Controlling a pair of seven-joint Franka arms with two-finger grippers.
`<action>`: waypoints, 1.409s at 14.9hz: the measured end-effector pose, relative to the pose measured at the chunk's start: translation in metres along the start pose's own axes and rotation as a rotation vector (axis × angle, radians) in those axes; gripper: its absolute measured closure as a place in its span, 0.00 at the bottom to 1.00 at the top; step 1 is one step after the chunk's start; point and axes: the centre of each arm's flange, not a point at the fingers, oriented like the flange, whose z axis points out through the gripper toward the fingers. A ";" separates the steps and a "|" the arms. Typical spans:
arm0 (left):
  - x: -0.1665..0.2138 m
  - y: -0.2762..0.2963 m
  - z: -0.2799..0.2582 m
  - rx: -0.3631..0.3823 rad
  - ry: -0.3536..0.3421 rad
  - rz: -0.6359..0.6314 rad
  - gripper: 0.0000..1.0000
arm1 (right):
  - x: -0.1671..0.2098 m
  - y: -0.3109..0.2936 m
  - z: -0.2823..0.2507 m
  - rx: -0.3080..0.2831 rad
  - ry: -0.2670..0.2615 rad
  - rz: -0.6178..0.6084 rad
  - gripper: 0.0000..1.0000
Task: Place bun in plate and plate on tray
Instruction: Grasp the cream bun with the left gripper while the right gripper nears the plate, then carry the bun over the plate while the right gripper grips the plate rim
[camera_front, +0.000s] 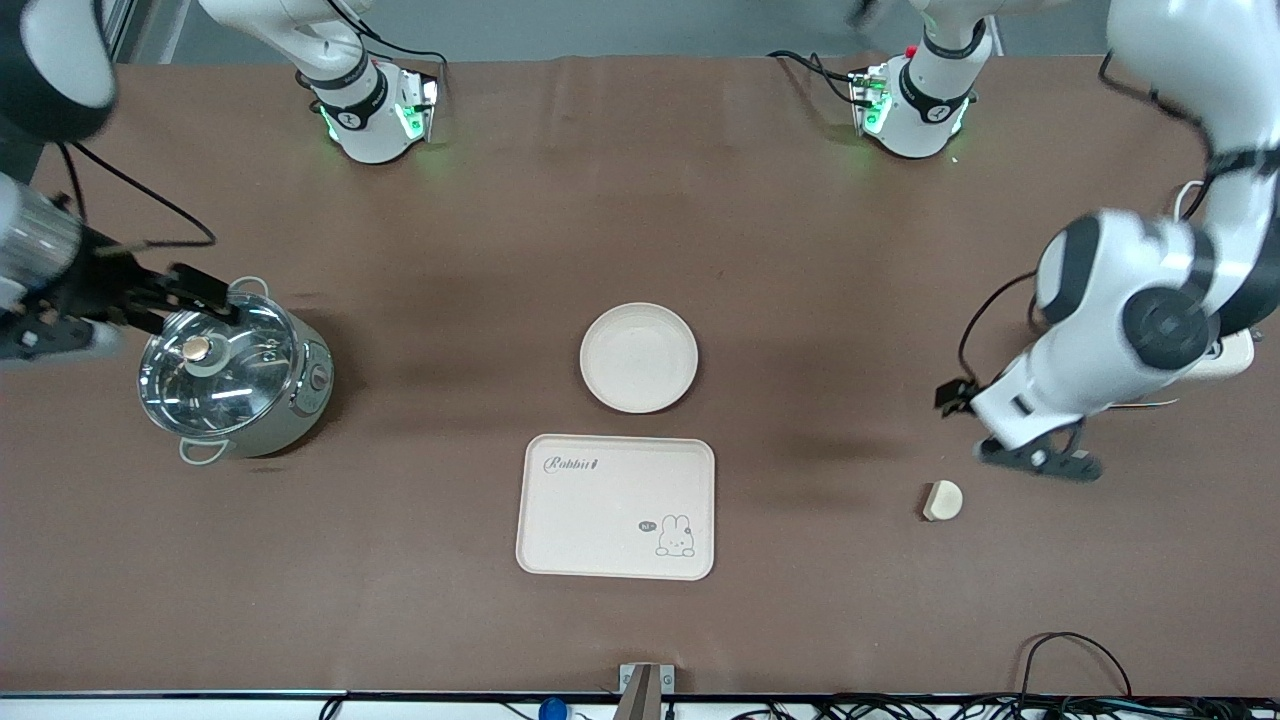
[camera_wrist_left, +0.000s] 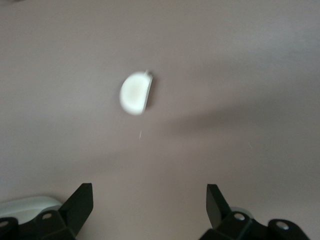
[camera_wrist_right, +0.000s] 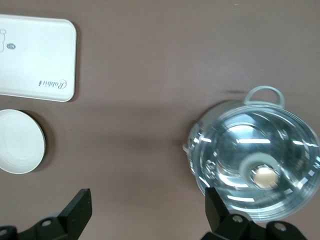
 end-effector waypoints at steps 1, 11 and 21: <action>0.009 -0.001 0.031 -0.004 0.025 0.045 0.00 | 0.010 -0.014 0.016 -0.005 -0.002 -0.021 0.00; 0.024 -0.041 0.144 0.079 0.159 0.341 0.24 | 0.057 -0.079 0.131 0.029 -0.017 -0.084 0.00; 0.038 0.013 0.114 -0.054 0.155 0.174 0.92 | 0.054 -0.167 0.231 0.184 -0.127 -0.099 0.00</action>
